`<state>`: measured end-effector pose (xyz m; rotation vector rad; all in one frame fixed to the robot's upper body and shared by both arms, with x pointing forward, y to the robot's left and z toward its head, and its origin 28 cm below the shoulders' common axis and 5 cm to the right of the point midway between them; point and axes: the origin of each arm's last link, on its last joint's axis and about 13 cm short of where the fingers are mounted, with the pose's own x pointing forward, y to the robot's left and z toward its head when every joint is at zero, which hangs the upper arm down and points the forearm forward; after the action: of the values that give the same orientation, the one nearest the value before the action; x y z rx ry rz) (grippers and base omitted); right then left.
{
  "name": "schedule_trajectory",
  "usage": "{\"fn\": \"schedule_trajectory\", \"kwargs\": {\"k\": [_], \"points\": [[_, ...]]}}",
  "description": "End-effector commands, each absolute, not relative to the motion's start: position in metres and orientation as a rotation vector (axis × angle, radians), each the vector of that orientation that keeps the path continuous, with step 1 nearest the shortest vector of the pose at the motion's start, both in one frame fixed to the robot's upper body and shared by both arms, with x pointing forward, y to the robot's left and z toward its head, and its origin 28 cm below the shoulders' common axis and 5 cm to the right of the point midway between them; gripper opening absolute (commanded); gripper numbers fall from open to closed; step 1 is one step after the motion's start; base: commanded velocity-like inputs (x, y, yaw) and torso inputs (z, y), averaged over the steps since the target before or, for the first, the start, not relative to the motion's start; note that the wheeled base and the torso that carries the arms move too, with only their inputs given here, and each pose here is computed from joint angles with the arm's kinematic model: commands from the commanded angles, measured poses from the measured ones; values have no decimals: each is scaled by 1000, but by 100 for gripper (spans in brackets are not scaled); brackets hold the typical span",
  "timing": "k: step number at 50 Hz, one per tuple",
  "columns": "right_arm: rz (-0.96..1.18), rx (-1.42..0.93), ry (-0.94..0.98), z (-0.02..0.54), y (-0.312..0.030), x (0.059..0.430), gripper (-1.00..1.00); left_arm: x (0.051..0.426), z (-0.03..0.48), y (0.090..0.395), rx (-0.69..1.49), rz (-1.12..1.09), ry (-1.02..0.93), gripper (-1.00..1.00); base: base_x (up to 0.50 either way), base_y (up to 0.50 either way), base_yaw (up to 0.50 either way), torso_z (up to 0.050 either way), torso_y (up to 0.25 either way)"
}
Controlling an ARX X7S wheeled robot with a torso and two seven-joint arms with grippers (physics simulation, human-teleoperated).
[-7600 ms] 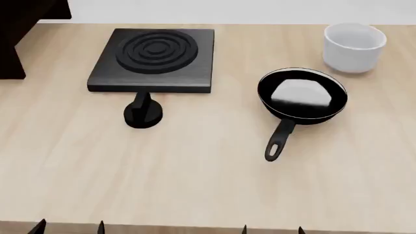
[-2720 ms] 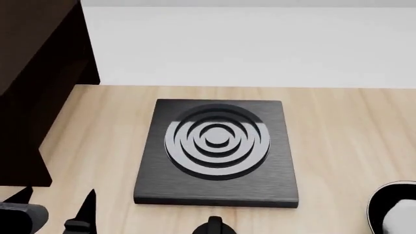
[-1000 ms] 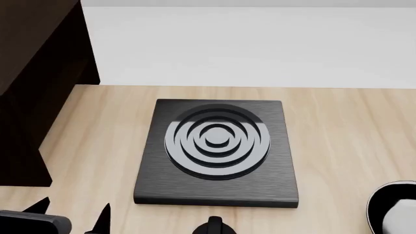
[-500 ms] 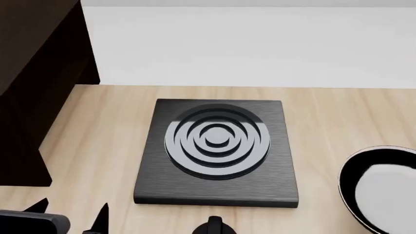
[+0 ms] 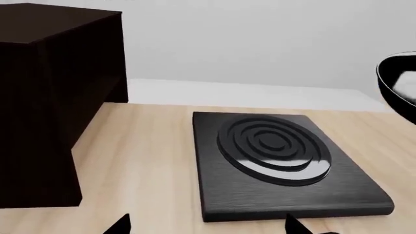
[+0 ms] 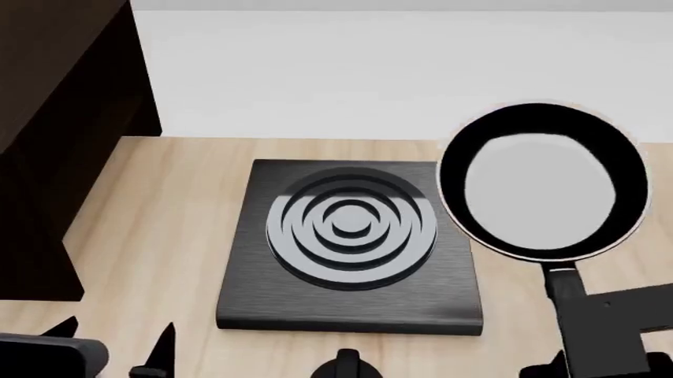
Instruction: Put the frying pan on the cabinet shelf.
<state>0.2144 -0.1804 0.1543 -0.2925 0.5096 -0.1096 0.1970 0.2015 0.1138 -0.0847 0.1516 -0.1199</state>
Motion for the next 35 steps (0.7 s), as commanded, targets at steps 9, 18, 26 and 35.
{"fn": "schedule_trajectory", "kwargs": {"k": [9, 18, 26, 35], "points": [[47, -395, 281, 197, -150, 246, -100, 220, 137, 202, -96, -170, 156, 100, 0, 0, 0, 2, 2], [222, -315, 177, 202, -139, 259, -100, 267, 173, 198, -318, -355, 248, 100, 0, 0, 0, 0, 1], [273, -330, 164, 205, -132, 258, -100, 282, 198, 197, -483, -424, 279, 100, 0, 0, 0, 0, 3], [349, -358, 149, 205, -121, 252, -100, 275, 206, 202, -512, -487, 301, 100, 0, 0, 0, 0, 1]]}}
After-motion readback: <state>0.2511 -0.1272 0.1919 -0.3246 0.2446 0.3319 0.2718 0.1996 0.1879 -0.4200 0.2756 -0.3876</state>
